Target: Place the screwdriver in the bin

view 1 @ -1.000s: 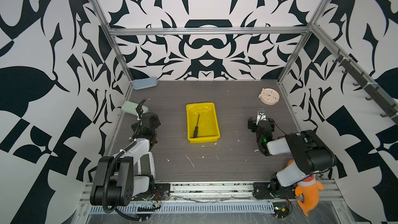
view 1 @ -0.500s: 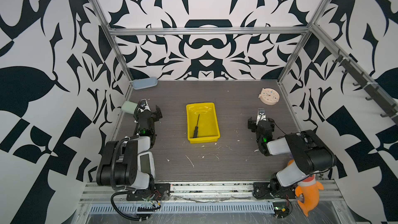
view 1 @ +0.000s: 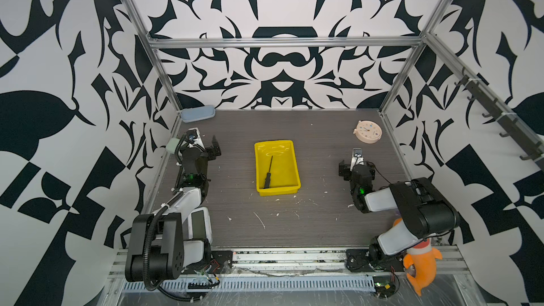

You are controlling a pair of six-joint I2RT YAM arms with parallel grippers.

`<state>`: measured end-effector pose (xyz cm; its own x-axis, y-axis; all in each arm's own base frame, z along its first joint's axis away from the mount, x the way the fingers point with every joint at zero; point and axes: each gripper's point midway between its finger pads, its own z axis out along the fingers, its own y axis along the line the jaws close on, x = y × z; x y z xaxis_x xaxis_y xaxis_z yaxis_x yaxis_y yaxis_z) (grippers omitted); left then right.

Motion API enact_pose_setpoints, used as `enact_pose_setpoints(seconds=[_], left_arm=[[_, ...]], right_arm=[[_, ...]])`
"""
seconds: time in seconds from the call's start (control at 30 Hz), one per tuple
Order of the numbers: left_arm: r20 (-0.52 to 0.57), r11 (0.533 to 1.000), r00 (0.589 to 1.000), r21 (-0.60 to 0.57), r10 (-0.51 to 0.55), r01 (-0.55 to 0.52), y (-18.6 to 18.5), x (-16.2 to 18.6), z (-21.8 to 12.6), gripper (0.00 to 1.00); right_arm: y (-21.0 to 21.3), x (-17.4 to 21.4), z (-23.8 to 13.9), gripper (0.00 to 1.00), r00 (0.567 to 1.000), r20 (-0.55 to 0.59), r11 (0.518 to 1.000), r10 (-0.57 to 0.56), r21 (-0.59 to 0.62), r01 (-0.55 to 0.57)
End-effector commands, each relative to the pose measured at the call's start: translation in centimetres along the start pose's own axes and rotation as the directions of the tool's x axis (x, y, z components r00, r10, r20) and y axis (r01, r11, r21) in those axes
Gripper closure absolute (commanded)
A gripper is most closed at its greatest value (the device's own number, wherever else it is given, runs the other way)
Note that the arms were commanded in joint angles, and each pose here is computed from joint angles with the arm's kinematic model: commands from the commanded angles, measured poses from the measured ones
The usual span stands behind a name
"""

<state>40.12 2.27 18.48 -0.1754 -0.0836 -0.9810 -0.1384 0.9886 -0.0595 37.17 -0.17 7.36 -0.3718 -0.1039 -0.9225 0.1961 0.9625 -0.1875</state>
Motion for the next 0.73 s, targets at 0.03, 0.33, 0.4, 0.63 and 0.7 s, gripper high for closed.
enact_pose_setpoints(seconds=[0.03,0.33,0.4,0.63,0.7], left_arm=[[-0.14,0.999,0.99,-0.033,0.018,-0.022,1.4,6.7,-0.4,0.01],[-0.006,1.0,1.0,0.007,-0.027,0.027,2.0,8.4,-1.4,0.01],[-0.068,0.999,0.997,0.017,-0.029,0.03,1.7,8.9,-0.8,0.01],[-0.178,0.998,0.984,0.069,0.007,0.005,0.6,9.6,1.1,0.01],[-0.178,0.998,0.984,0.067,0.009,0.003,0.6,9.6,1.1,0.01]], right_arm=[[-0.2,-1.5,0.2,0.0,0.999,0.043,1.0,0.028,0.009,-0.029],[-0.2,-1.6,0.2,0.0,0.999,0.044,0.999,0.032,0.006,-0.032],[-0.2,-1.6,0.2,0.0,0.999,0.042,1.0,0.03,0.006,-0.031],[-0.2,-1.3,0.7,0.0,0.998,0.011,0.997,0.064,-0.038,-0.064],[-0.3,-1.4,0.6,0.0,0.998,0.021,0.998,0.06,-0.035,-0.06]])
